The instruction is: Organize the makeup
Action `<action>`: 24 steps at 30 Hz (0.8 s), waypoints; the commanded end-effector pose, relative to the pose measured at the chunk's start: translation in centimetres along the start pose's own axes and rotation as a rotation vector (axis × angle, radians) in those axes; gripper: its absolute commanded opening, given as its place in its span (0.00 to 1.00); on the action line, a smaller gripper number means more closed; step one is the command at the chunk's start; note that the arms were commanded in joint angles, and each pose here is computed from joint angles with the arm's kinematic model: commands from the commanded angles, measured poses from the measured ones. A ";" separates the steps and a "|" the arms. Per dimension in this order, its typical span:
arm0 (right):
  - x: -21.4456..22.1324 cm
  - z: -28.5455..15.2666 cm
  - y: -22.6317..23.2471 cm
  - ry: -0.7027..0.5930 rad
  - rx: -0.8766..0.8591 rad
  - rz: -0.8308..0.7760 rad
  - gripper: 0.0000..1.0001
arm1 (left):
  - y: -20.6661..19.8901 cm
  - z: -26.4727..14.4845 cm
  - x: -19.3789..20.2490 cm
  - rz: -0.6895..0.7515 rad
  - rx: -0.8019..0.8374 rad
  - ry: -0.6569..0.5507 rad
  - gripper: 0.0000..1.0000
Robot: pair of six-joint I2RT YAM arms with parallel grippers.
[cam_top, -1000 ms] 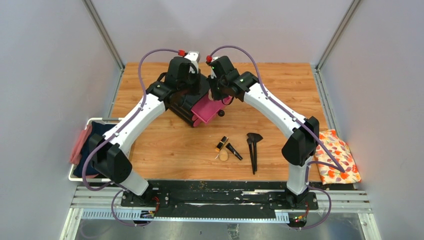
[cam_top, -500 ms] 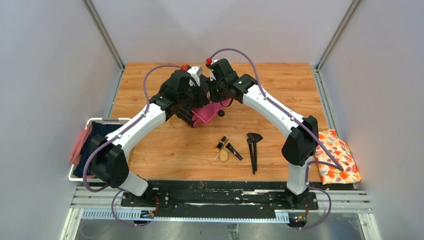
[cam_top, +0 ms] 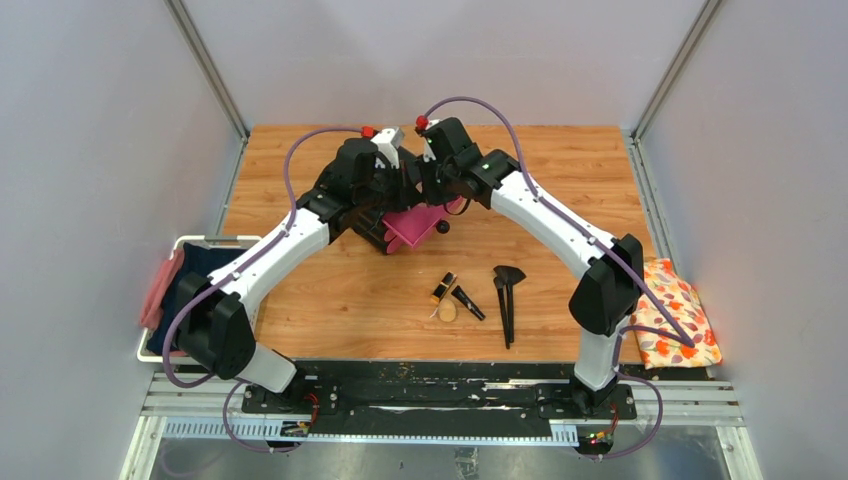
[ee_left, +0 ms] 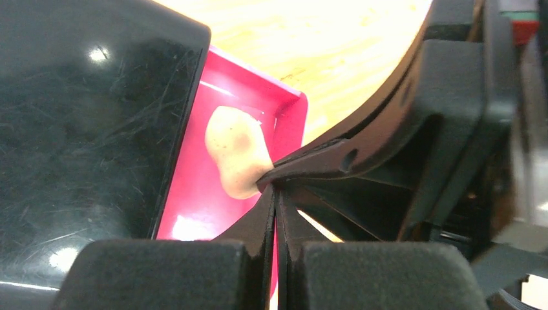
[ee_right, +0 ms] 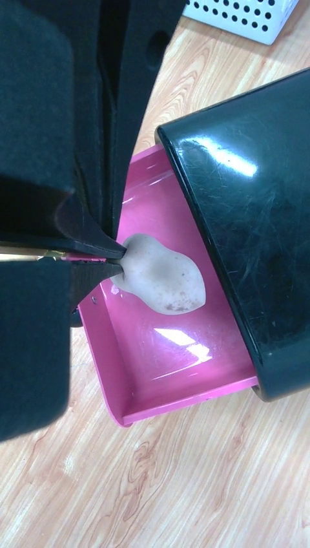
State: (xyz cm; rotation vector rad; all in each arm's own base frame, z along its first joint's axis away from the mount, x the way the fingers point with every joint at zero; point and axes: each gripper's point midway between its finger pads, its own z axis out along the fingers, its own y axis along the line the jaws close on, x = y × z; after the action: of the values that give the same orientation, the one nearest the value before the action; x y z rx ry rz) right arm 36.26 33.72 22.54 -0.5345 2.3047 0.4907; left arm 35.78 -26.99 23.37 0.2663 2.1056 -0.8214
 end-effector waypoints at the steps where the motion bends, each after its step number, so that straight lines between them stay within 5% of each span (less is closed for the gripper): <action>1: -1.1 -2.7 2.2 -0.047 -0.097 0.011 0.00 | -0.2 0.4 -0.4 0.004 0.012 -0.019 0.00; 15: -1.5 -4.1 3.7 -0.059 -0.177 0.021 0.00 | 0.9 2.1 0.7 -0.003 -0.013 0.019 0.00; 24: -1.8 -3.9 4.6 -0.055 -0.221 0.026 0.25 | 1.0 2.2 1.0 -0.002 -0.011 0.024 0.00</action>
State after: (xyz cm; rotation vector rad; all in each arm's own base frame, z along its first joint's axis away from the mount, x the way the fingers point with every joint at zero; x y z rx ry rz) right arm 34.33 34.14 24.05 -0.5577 2.3021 0.6176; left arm 36.96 -27.12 21.31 0.2505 2.1389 -0.7890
